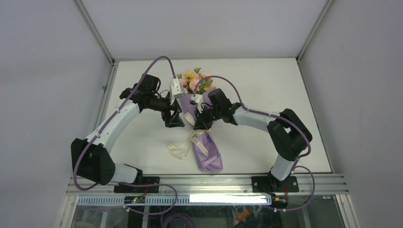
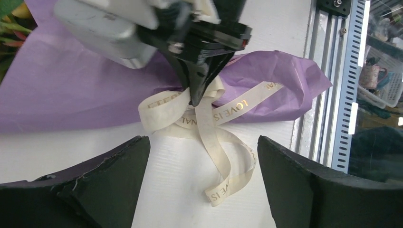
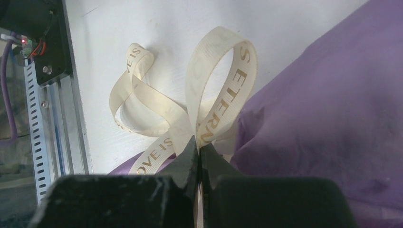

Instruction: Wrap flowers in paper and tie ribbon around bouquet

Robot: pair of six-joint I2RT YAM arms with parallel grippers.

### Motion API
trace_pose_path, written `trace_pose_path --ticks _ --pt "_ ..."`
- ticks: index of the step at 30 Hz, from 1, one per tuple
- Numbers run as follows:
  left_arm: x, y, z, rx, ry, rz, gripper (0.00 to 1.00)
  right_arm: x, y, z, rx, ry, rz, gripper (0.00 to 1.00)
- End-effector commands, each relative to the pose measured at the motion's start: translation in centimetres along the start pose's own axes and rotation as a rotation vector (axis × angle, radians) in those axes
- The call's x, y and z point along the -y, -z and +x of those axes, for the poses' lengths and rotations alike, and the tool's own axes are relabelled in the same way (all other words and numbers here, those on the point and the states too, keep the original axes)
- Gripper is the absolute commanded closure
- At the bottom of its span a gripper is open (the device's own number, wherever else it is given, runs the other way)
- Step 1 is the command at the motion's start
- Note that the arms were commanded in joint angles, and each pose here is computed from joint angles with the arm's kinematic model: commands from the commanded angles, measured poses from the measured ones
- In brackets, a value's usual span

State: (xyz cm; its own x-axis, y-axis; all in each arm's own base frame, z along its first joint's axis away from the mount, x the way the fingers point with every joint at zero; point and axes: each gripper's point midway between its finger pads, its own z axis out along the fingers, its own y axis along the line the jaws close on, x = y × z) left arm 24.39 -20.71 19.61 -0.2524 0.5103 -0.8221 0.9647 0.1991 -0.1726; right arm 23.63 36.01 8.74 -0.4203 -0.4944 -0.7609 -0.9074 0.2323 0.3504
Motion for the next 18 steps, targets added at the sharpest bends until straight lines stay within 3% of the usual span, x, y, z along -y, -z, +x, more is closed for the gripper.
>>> trace_pose_path --ticks 1,6,13,15,18 --pt "-2.6 -1.6 -1.0 0.078 0.010 -0.034 0.11 -1.6 0.6 -3.6 0.096 0.196 -0.049 1.00" --pt "-3.9 -2.8 -0.4 0.066 -0.014 -0.045 0.13 -1.9 0.6 -3.6 0.097 0.250 -0.061 1.00" --pt "-3.1 -4.4 1.3 0.010 -0.037 0.003 0.37 -2.1 0.6 -3.7 0.110 0.282 -0.071 1.00" --pt "-2.7 -4.5 1.5 -0.002 -0.048 0.020 0.52 -2.1 0.6 -3.6 0.109 0.284 -0.070 1.00" --pt "-2.0 -4.3 1.1 0.010 -0.043 0.047 0.89 -2.1 0.6 -3.6 0.108 0.285 -0.070 1.00"
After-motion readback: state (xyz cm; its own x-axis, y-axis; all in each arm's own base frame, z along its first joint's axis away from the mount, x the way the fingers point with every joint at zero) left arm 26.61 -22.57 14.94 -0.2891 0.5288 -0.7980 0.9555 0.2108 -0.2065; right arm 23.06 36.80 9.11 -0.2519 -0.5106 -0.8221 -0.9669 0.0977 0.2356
